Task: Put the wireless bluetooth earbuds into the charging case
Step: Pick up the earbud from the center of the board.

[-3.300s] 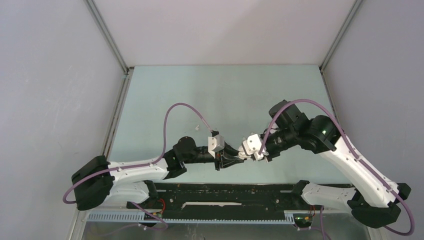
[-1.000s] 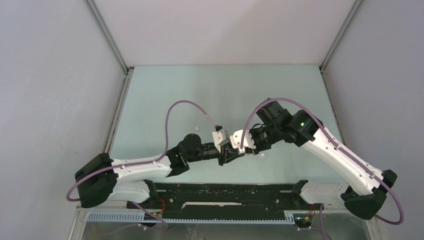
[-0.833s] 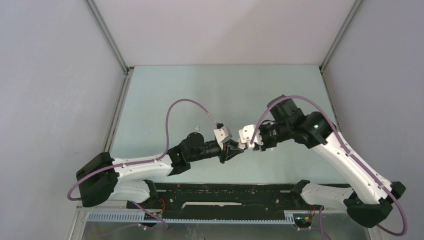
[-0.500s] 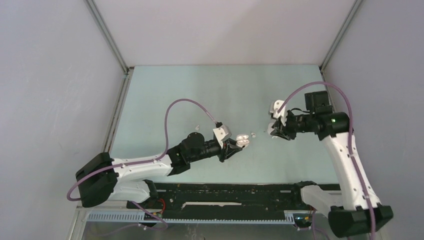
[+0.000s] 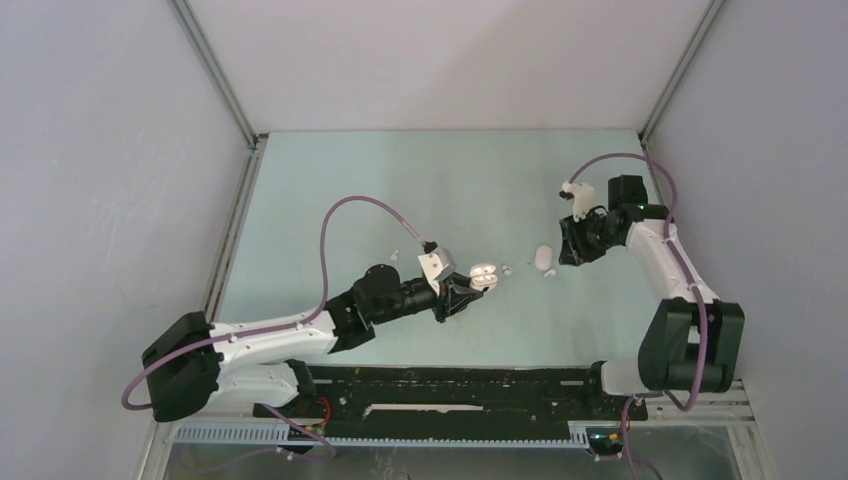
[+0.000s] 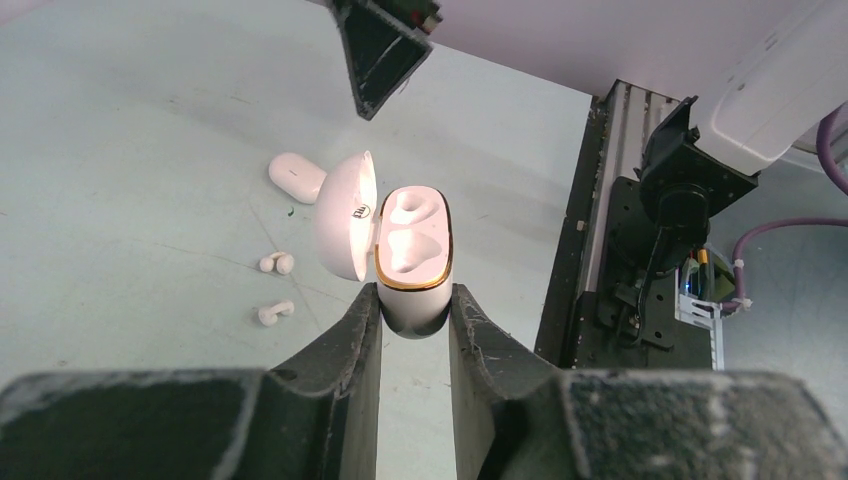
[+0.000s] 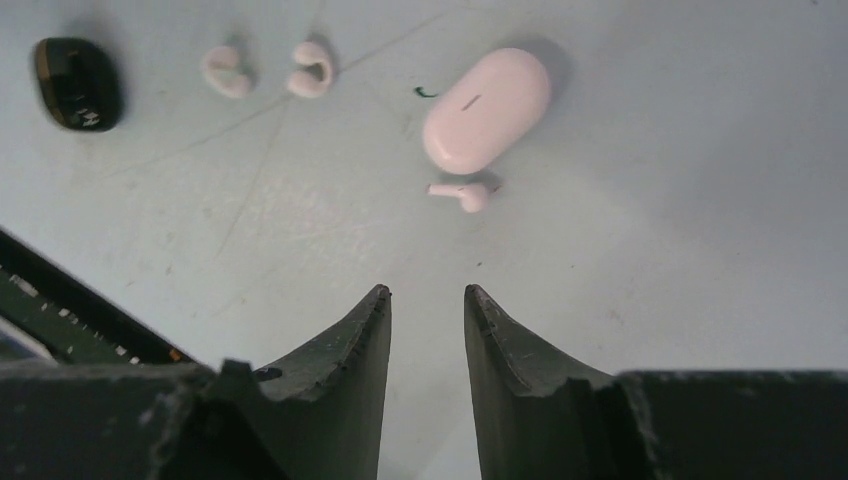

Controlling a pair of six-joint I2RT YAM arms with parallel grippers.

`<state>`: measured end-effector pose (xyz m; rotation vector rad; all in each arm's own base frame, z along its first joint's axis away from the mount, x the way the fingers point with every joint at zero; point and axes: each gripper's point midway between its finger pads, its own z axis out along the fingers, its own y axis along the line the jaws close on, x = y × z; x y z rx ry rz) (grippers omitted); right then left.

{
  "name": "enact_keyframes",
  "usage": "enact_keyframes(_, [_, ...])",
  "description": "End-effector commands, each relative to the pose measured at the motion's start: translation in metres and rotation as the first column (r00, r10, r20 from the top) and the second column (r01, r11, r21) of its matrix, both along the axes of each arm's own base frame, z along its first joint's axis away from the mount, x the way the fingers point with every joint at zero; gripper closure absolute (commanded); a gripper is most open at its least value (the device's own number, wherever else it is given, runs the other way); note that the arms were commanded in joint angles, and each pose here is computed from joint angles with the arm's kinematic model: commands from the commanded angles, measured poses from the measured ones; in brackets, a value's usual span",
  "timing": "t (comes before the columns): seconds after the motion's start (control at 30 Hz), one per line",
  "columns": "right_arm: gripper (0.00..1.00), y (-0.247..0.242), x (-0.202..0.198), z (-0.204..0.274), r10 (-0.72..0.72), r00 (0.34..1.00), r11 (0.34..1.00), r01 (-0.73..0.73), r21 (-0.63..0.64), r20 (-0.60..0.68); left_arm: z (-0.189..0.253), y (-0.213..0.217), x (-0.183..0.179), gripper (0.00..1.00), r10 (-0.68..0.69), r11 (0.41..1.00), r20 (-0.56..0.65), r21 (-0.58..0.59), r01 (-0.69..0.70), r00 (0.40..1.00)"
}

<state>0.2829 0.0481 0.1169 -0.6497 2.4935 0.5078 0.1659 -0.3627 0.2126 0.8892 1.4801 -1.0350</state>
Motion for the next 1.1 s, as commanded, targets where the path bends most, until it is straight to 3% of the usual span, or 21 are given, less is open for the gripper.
enact_keyframes(0.0, [0.64, -0.016, 0.029, -0.029, -0.093, 0.996, 0.990, 0.092, -0.109, -0.010, 0.021, 0.004, -0.003, 1.00, 0.001, 0.998, 0.010, -0.061, -0.001, 1.000])
enact_keyframes(0.63, [0.61, 0.001, 0.045, -0.099, 0.145, 0.986, 0.959, -0.159, -0.235, -0.077, 0.020, 0.016, -0.005, 1.00, 0.031, 0.998, 0.005, -0.049, -0.031, 0.999])
enact_keyframes(1.07, [0.63, 0.005, 0.042, -0.108, 0.148, 0.983, 0.953, -0.170, -0.250, -0.104, 0.016, 0.014, -0.005, 1.00, 0.027, 0.999, -0.005, -0.041, -0.027, 1.000])
